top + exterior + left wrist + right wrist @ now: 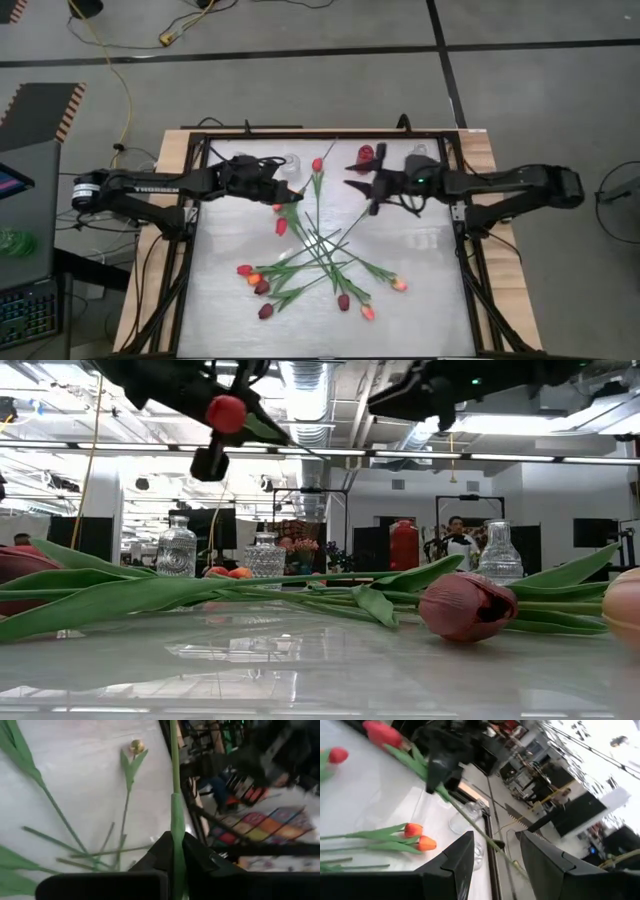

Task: Sort flowers into vase by color
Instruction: Put the pink flower into the right transparent vase

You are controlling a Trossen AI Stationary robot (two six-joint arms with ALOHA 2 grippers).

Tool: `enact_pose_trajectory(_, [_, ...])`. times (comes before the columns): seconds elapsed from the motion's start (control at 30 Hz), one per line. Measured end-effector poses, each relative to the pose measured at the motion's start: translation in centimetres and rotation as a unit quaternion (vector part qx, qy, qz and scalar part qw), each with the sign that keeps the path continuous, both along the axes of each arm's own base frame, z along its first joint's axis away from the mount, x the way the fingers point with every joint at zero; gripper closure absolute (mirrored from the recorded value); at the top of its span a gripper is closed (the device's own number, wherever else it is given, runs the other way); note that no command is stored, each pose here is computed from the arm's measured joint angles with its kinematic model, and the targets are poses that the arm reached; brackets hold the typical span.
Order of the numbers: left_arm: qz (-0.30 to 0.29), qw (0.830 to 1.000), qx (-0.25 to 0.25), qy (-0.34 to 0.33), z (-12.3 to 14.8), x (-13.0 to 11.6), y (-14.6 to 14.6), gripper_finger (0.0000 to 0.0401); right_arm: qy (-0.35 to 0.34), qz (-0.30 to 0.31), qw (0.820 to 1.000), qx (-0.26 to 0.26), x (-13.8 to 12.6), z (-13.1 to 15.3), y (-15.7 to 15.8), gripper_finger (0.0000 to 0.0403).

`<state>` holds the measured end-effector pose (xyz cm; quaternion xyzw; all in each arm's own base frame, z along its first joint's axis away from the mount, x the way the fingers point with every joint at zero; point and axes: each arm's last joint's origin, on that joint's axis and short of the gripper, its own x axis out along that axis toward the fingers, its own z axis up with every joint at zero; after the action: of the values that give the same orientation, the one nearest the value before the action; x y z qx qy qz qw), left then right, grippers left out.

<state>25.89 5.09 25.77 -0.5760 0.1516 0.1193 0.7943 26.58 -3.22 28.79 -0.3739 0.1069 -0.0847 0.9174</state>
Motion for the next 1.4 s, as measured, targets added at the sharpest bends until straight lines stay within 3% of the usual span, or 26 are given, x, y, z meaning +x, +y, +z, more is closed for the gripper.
enact_pose_trajectory(0.3, [-0.004, 0.995, -0.096, -0.03, -1.5, 2.4, 0.3, 0.0382, 0.042, 0.034, 0.998, -0.029, 4.6, -1.0, 1.3, 0.0216])
enact_pose_trajectory(0.57, [-0.025, 0.987, -0.151, -0.052, -2.4, 3.7, 0.4, 0.0382, 0.085, 0.057, 0.991, -0.087, 6.6, -2.7, 2.8, 0.0216])
enact_pose_trajectory(1.4, [-0.064, 0.982, -0.166, -0.065, -2.1, 3.9, 0.2, 0.0382, 0.156, 0.001, 0.981, -0.115, 6.4, -4.2, 3.3, 0.0216])
